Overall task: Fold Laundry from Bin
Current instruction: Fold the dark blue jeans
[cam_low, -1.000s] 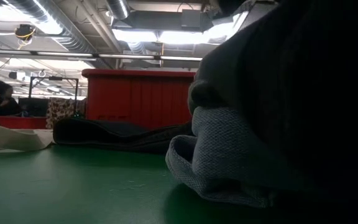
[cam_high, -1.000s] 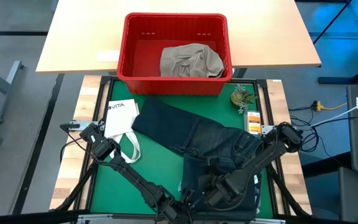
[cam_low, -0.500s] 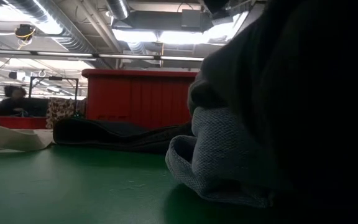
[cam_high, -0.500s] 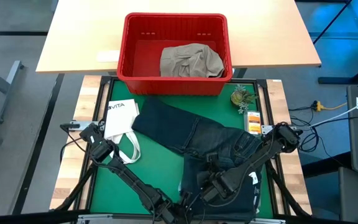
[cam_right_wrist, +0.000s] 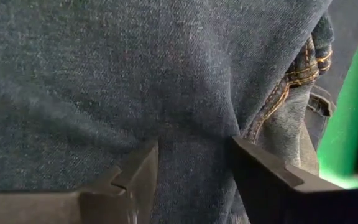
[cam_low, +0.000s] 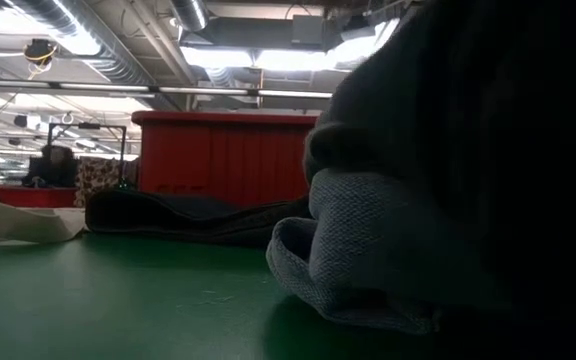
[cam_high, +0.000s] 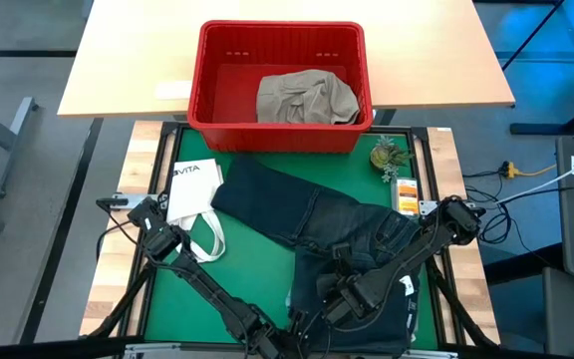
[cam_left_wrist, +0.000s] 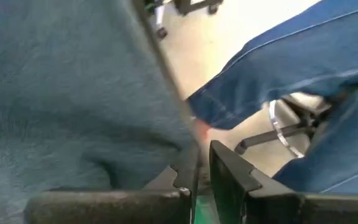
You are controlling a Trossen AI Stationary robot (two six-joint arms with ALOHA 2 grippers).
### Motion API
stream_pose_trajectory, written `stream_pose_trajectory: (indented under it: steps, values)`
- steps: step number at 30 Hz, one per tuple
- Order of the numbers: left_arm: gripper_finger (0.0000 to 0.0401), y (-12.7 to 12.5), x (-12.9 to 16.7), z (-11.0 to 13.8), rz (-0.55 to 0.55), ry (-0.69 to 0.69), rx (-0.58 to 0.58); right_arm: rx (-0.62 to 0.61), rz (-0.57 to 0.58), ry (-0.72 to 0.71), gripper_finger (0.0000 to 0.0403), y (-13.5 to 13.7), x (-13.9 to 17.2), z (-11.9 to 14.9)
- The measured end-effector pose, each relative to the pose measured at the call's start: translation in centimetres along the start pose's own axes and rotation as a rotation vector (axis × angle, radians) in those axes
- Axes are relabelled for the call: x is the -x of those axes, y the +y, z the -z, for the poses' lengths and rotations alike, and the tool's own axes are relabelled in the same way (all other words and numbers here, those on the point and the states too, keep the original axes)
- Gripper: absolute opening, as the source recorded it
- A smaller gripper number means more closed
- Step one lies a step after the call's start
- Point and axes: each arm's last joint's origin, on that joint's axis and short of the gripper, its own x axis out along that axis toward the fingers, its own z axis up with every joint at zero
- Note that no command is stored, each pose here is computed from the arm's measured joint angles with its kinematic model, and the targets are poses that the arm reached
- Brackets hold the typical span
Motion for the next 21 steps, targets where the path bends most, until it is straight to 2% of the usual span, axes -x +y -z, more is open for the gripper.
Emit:
stream_pose_trajectory:
  steps: [6,11,16,21]
  values:
    - [0.0033,-0.8,1.5,-1.8,0.093,-0.022,-0.037,0.019,-0.011,-0.040,0.0198,0.2,1.8,0.7]
    - [0.0033,-1.0,2.4,-3.3,0.105,-0.067,-0.069,0.029,-0.042,-0.097,0.0198,0.3,3.9,1.5]
    - [0.0033,-0.5,2.5,-3.5,0.084,-0.057,-0.069,0.040,-0.080,-0.160,0.0198,0.4,6.5,2.8]
    - [0.0033,1.2,2.1,-3.8,-0.023,-0.066,-0.048,0.009,-0.138,-0.218,0.0198,2.3,9.0,4.8]
